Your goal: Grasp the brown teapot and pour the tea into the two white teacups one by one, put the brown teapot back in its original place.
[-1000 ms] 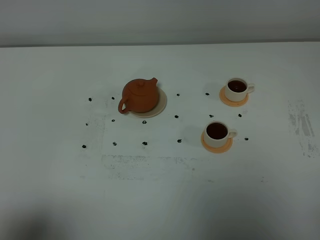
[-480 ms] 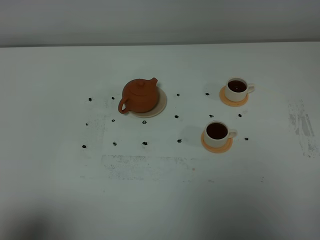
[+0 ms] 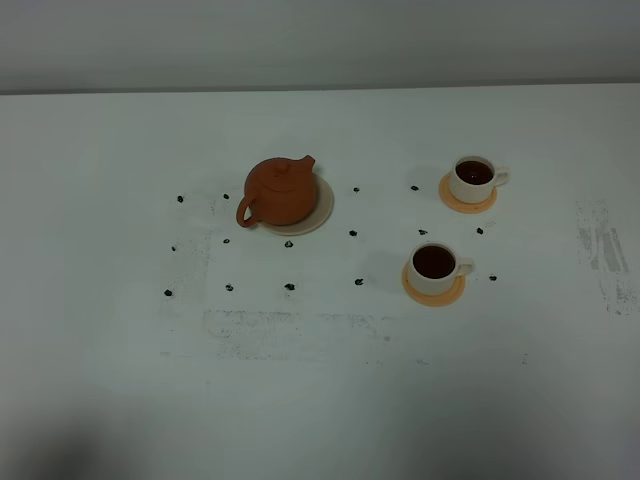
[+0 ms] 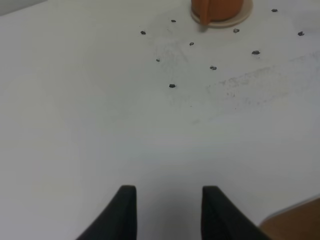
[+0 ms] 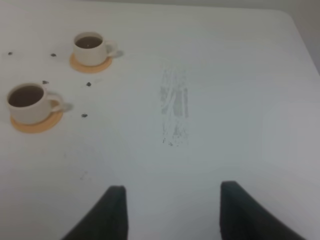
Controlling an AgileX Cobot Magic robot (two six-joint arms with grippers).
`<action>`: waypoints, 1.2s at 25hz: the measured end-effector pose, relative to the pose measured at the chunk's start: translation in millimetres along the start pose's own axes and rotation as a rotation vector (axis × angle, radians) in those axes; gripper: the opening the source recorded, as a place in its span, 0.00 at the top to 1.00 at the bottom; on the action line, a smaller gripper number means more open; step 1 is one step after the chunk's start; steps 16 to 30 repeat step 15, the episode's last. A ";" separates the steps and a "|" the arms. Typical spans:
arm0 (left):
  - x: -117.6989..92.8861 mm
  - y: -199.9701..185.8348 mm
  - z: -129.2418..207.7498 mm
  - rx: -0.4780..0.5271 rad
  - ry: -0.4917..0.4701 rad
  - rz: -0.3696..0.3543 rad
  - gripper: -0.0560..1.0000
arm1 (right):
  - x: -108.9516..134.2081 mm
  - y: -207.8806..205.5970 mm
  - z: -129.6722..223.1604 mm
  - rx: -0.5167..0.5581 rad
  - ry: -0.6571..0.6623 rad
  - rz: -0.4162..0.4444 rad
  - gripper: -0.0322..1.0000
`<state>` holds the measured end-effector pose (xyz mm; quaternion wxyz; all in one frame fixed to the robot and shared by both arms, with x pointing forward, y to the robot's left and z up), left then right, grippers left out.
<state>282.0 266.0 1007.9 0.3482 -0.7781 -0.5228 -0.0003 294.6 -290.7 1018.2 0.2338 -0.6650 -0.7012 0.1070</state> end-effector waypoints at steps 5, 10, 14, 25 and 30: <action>0.0 0.0 0.0 0.000 0.000 0.000 0.63 | 0.0 0.0 0.0 0.000 0.000 0.000 0.55; 0.0 0.0 0.0 0.000 0.000 0.000 0.63 | 0.0 0.0 0.0 0.000 0.000 0.000 0.55; 0.0 0.0 0.0 0.000 0.000 0.000 0.63 | 0.0 0.0 0.0 0.000 0.000 0.000 0.55; 0.0 0.0 0.0 0.000 0.000 0.000 0.63 | 0.0 0.0 0.0 0.000 0.000 0.000 0.55; 0.0 0.0 0.0 0.000 0.000 0.000 0.63 | 0.0 0.0 0.0 0.000 0.000 0.000 0.55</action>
Point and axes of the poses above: a point on each arm's last joint axis where the gripper is mounted, y pointing out along that axis toward the gripper, x along the wrist's bending axis when the last joint is at zero, z = x × y, the point moved 7 cm from there along y, pointing out along that axis toward the gripper, and after that the axes turned 15 degrees about y, right-handed, at the moved point
